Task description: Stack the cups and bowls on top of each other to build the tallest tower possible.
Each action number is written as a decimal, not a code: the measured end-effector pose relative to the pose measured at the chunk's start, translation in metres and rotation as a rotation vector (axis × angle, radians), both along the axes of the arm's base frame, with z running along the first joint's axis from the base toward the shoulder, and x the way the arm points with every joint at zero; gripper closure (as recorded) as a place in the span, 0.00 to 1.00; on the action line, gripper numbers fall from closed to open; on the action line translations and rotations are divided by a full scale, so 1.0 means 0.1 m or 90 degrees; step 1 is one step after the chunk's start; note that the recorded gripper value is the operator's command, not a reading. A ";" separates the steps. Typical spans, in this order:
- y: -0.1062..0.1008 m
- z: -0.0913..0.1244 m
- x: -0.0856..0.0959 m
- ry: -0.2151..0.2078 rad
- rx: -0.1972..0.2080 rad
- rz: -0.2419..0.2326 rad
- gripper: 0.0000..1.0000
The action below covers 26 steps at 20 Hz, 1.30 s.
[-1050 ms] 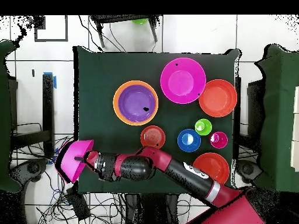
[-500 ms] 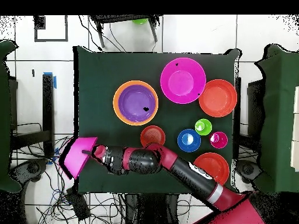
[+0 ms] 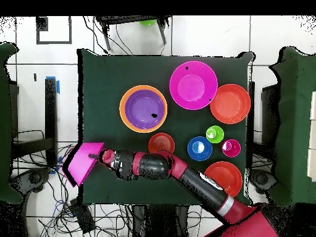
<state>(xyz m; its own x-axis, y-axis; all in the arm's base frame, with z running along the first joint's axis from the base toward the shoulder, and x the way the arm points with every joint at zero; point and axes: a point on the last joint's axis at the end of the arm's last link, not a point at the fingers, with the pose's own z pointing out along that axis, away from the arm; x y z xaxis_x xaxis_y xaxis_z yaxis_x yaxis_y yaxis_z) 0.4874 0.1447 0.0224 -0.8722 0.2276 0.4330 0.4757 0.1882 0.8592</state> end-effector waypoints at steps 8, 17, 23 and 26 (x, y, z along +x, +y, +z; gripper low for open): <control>-0.11 -0.03 -0.01 0.013 0.022 0.060 1.00; -0.30 -0.08 -0.14 0.020 0.068 0.219 1.00; -0.42 -0.15 -0.15 -0.003 0.078 0.273 1.00; -0.48 -0.17 -0.11 -0.015 0.073 0.277 1.00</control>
